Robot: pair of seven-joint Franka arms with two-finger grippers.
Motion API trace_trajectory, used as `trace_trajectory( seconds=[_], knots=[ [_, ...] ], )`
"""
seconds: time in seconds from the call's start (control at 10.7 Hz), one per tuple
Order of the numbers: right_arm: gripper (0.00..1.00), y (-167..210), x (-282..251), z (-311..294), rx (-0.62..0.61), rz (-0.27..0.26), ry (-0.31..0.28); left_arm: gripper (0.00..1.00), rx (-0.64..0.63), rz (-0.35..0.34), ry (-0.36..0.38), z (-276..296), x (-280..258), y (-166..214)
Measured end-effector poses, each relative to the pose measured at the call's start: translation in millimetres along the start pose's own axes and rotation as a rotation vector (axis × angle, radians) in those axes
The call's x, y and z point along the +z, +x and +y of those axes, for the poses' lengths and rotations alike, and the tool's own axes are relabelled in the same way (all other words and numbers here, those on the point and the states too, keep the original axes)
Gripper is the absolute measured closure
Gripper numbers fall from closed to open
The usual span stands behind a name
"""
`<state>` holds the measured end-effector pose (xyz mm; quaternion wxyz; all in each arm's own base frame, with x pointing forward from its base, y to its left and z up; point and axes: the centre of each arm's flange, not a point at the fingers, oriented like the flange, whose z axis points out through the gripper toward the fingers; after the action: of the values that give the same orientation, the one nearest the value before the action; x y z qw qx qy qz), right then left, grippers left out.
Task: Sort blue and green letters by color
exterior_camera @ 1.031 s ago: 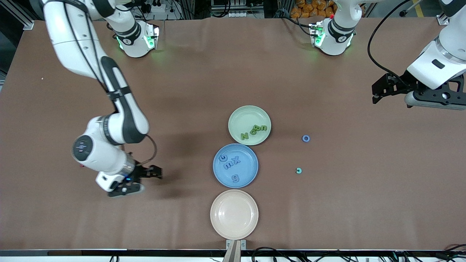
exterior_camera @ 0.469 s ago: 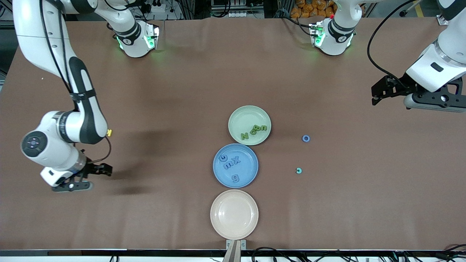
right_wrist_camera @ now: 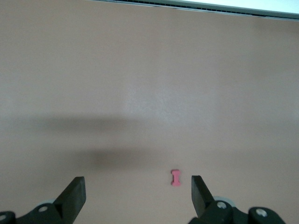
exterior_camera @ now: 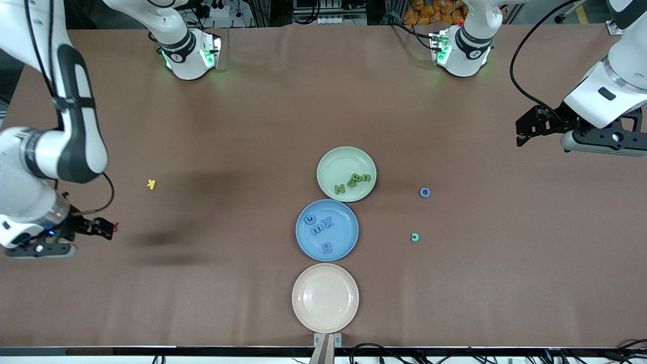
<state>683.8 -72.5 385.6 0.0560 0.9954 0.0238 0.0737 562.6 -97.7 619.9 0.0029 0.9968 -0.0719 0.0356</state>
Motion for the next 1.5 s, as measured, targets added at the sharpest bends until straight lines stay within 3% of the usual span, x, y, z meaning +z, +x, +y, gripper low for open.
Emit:
trace_trajectory(
  seconds=[0.94, 1.5],
  knots=[
    [0.00, -83.7, -225.5, 23.1, 0.061, -0.167, 0.107, 0.00, -0.006, -0.001, 0.000, -3.5, 1.8, 1.1],
    [0.00, -114.8, -296.8, -17.3, 0.105, -0.207, 0.117, 0.00, -0.005, -0.001, 0.000, -3.1, 1.8, 1.1]
  ],
)
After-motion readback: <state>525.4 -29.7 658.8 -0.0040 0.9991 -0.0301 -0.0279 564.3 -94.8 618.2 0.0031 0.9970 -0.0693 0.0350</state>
